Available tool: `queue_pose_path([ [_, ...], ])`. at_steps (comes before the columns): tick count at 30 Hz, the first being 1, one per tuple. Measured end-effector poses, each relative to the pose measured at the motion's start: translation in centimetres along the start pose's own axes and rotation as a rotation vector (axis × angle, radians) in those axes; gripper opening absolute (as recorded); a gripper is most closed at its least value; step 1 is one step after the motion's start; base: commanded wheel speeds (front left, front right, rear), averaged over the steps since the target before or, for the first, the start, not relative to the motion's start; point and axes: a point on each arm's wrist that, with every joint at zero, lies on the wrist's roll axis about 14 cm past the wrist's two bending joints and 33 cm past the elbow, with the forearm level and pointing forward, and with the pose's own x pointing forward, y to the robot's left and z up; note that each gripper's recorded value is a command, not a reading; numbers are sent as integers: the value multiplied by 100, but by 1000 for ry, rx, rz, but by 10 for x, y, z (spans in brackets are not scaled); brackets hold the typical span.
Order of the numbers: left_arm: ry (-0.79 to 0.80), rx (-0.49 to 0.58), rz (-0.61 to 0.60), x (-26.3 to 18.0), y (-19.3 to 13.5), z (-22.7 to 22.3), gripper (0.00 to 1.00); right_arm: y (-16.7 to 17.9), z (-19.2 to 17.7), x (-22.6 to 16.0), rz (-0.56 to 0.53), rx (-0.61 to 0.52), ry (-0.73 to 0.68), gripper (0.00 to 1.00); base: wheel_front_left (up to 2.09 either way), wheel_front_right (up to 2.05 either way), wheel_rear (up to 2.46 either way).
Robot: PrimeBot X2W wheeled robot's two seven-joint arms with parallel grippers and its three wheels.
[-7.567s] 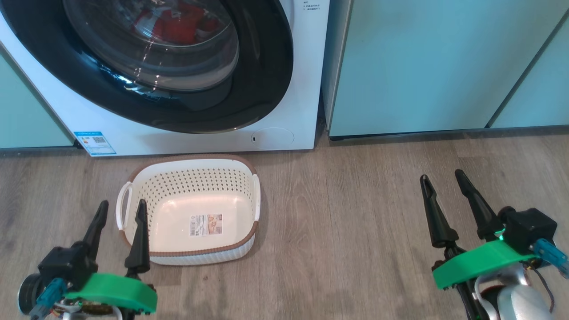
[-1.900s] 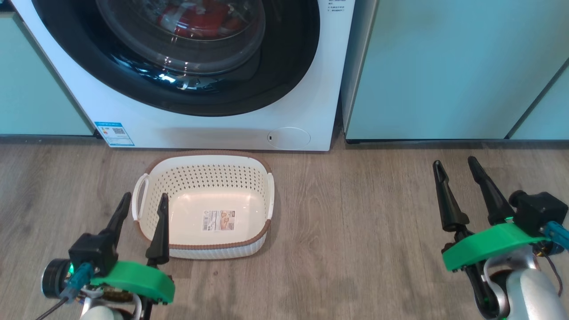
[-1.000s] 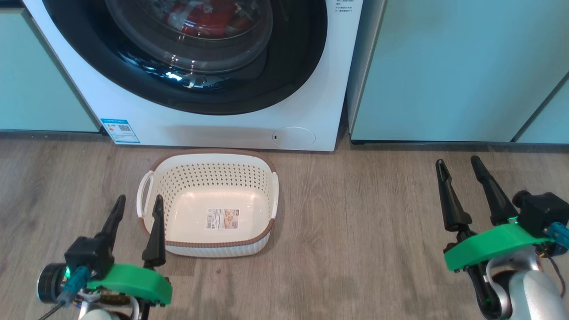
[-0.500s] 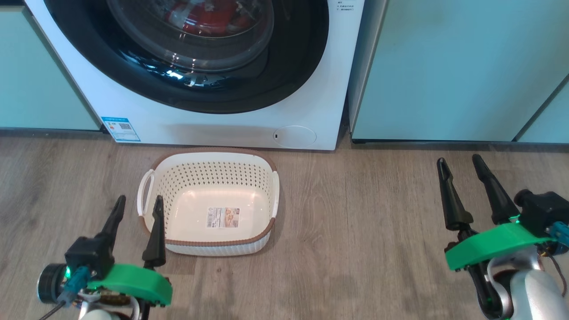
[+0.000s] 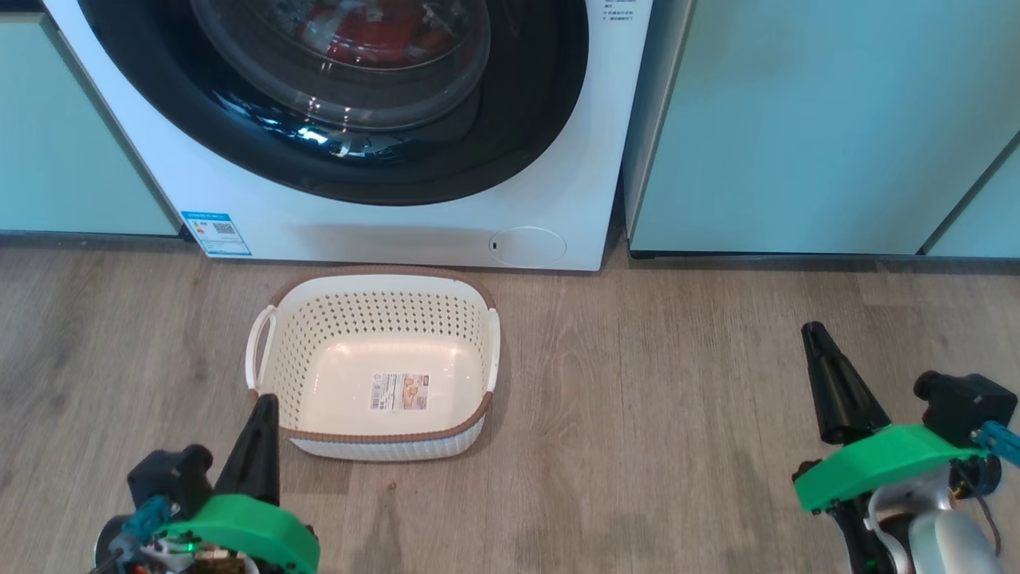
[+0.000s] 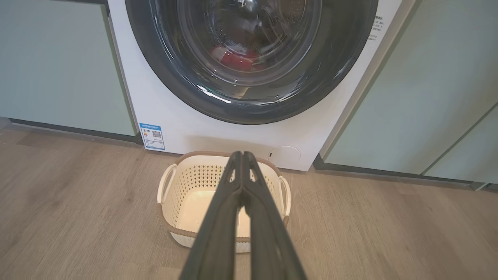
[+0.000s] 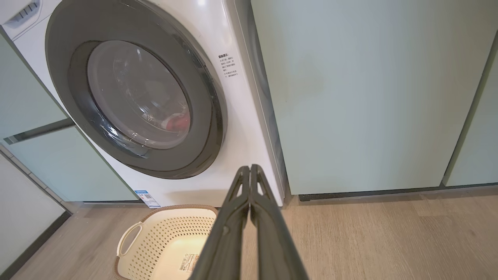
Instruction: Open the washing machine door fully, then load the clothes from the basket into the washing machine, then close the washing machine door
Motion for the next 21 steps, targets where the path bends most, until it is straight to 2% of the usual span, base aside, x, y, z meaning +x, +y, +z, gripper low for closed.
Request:
queue_pose_path([
  [21,47,-243,39,3,7,-8,0,-8,-7,-3,-33,232,17,0,0,0,0],
])
